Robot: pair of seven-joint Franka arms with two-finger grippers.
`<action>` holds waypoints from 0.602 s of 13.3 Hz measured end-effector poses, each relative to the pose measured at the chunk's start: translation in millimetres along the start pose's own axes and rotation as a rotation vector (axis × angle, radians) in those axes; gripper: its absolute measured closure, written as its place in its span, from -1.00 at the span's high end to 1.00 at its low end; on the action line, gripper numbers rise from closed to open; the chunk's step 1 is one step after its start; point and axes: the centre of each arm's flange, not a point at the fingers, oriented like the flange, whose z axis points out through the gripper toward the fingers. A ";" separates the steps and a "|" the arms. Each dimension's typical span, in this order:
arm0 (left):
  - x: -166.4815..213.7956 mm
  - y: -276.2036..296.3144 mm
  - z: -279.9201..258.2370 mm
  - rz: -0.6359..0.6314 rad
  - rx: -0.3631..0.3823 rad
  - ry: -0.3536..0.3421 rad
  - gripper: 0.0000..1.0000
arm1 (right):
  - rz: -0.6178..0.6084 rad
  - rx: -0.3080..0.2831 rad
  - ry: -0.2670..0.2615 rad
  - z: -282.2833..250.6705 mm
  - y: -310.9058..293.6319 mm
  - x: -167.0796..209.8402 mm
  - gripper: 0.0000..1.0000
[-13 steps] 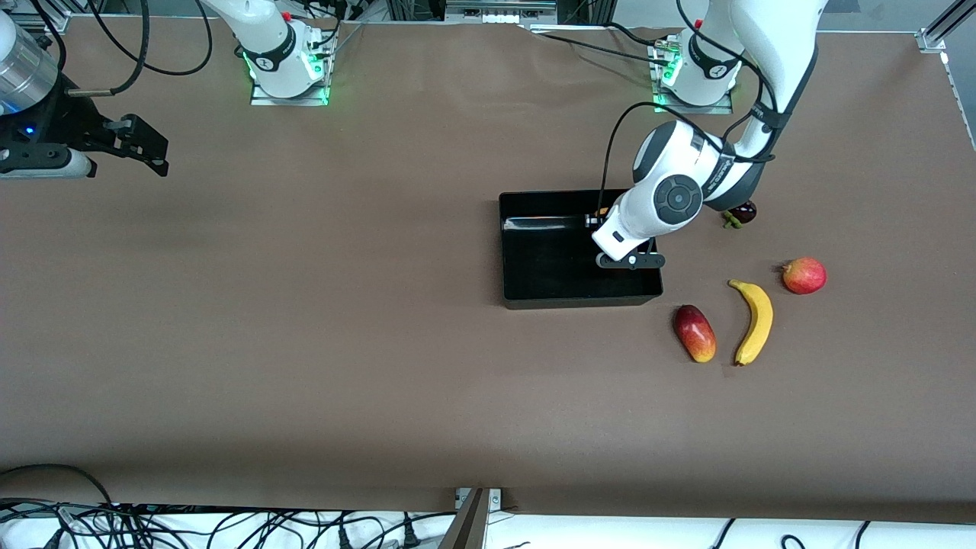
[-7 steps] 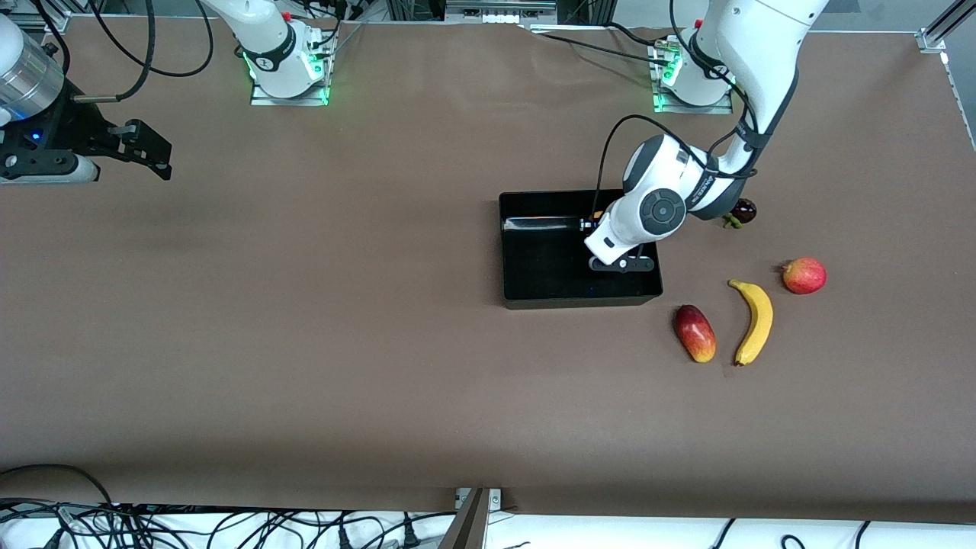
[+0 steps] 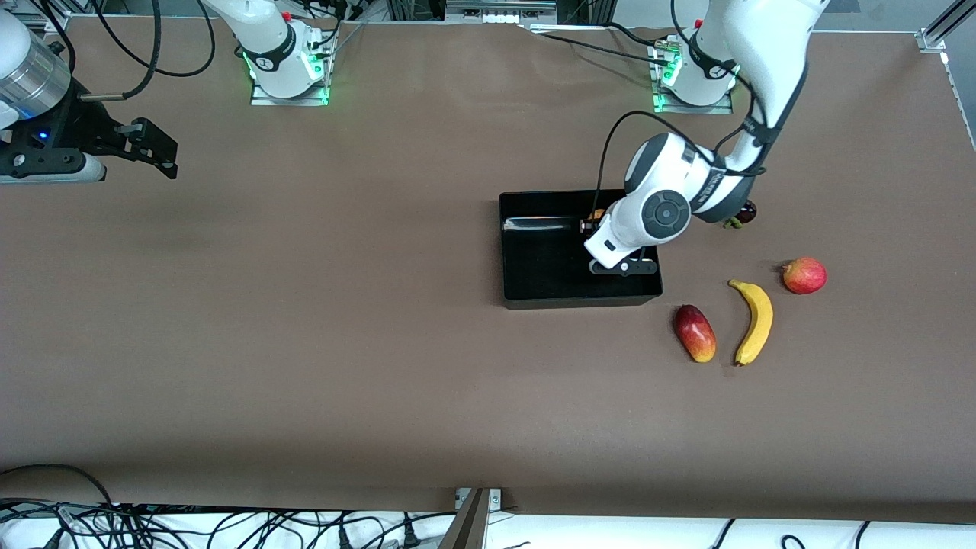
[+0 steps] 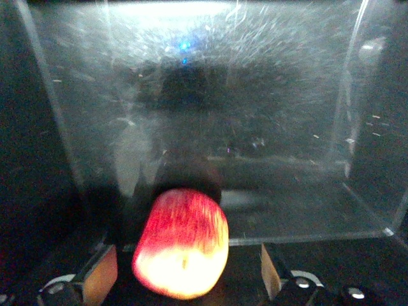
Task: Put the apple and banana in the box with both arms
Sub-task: 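Open the left gripper to drop the apple, then move toward the banana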
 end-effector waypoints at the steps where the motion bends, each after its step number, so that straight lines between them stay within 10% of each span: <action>1: 3.2 -4.4 -33.1 -0.006 0.009 -0.013 1.00 | -0.001 0.000 0.000 -0.2 -0.8 0.0 1.00; 8: 68.2 -151.3 -132.2 0.164 0.210 0.074 1.00 | -0.004 0.000 0.001 -0.7 -2.5 -0.1 1.00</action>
